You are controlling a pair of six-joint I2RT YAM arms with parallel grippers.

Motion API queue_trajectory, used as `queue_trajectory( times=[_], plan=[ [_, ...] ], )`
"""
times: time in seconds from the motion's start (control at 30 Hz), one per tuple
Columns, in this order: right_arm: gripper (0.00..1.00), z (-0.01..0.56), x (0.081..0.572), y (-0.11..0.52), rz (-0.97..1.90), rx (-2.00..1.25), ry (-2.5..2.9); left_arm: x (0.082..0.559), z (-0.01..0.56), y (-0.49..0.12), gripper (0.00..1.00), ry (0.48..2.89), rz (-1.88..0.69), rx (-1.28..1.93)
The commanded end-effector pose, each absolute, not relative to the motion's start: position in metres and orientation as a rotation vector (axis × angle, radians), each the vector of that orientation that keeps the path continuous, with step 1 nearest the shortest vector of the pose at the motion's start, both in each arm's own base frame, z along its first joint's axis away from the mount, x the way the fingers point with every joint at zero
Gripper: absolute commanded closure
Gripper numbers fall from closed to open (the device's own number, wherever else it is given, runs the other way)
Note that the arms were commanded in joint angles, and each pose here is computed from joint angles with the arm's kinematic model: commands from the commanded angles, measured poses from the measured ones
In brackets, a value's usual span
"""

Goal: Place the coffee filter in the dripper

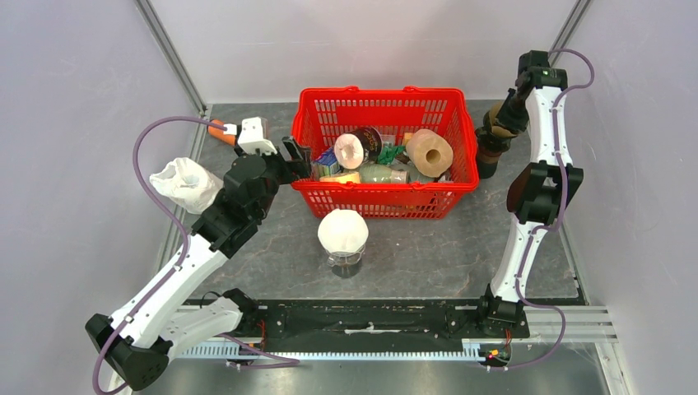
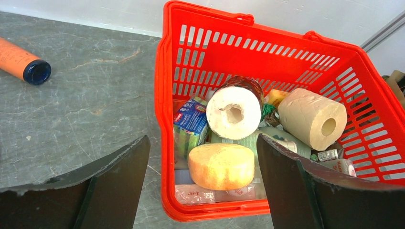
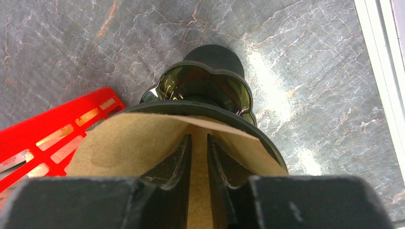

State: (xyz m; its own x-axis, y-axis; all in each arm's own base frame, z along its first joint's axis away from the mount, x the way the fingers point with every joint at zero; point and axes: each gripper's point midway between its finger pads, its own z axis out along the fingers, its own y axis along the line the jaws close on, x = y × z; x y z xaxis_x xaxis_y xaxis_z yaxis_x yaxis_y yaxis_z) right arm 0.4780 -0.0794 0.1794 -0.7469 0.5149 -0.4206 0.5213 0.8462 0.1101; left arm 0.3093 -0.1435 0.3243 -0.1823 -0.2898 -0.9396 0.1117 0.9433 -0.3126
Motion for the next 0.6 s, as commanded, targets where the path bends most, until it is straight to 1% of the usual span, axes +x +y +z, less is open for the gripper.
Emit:
queue_trajectory(
  times=[0.0, 0.1, 0.17, 0.23, 0.27, 0.37, 0.47, 0.57],
  plan=[
    [0.72, 0.1853, 0.4826, -0.0846, -0.051, 0.747, 2.558, 0.3071, 0.3361, -0.134, 0.11, 1.673, -0.365, -0.19],
    [0.66, 0.1855, 0.482, -0.0841, -0.054, 0.749, 2.558, 0.3065, 0.3368, -0.1327, 0.11, 1.668, -0.363, -0.192],
    [0.59, 0.185, 0.4815, -0.0842, -0.055, 0.755, 2.559, 0.306, 0.3374, -0.1322, 0.11, 1.666, -0.362, -0.192],
    [0.55, 0.1849, 0.4807, -0.0843, -0.058, 0.752, 2.562, 0.3057, 0.3381, -0.1312, 0.11, 1.662, -0.36, -0.196],
    [0.51, 0.1845, 0.4805, -0.0835, -0.057, 0.753, 2.564, 0.3056, 0.3384, -0.131, 0.11, 1.661, -0.36, -0.196],
    [0.44, 0.1843, 0.4801, -0.0834, -0.057, 0.748, 2.567, 0.3054, 0.3382, -0.13, 0.11, 1.659, -0.357, -0.199],
    [0.4, 0.1838, 0.4807, -0.0819, -0.056, 0.728, 2.573, 0.3054, 0.3382, -0.1296, 0.11, 1.659, -0.354, -0.199],
    [0.38, 0.1833, 0.4819, -0.0797, -0.044, 0.726, 2.574, 0.3054, 0.3383, -0.1294, 0.11, 1.658, -0.353, -0.2]
  ],
)
